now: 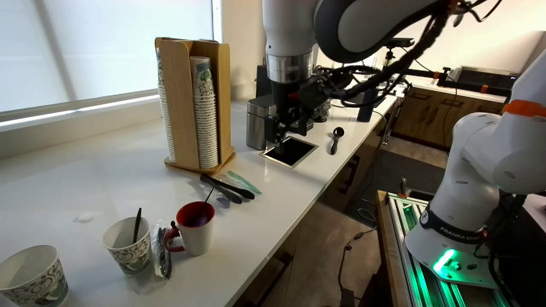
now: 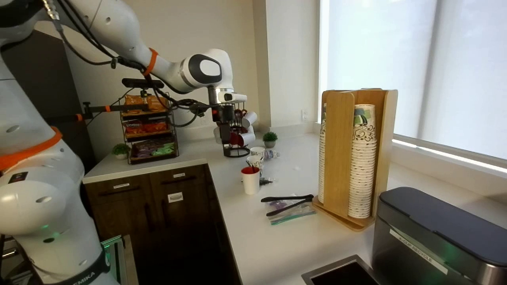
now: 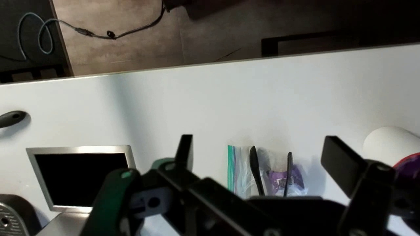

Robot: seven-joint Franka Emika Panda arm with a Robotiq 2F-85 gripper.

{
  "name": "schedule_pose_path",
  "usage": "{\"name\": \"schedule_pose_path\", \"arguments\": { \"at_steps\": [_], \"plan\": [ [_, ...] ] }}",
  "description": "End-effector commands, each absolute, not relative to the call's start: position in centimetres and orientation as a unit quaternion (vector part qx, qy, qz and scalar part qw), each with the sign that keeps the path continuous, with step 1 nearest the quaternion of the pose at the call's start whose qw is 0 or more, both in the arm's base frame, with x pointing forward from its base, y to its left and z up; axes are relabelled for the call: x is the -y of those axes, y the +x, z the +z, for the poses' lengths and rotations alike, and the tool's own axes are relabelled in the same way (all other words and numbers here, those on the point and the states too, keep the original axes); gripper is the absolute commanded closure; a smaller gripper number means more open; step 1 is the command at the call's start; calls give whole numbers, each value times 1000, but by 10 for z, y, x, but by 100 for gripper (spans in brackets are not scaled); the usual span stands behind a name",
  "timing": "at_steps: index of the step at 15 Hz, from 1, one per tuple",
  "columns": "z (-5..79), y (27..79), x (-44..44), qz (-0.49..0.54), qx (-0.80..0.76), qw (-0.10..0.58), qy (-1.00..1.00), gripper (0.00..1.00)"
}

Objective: Remove the black knife from the mug and put it in the coffee cup on the left then pick up the fork from the counter and put it in the coffee cup.

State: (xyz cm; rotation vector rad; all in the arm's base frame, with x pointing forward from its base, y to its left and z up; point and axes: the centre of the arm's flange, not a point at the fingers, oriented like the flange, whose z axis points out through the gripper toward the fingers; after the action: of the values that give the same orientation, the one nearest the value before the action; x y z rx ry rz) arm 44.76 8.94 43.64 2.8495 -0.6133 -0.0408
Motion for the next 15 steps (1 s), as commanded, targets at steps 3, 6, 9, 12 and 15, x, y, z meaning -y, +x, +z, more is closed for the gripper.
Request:
{"name": "schedule_pose_path", "arguments": {
  "at_steps": [3,6,9,12,15],
  "plan": [
    [431,484,-76,-48,258,91,961,0],
    [426,508,-76,-69,277,82,955,0],
    [417,516,-83,-53,343,30,937,0],
    [409,532,-87,-12,398,-9,917,0],
    [396,548,-91,53,449,-28,892,0]
  ]
}}
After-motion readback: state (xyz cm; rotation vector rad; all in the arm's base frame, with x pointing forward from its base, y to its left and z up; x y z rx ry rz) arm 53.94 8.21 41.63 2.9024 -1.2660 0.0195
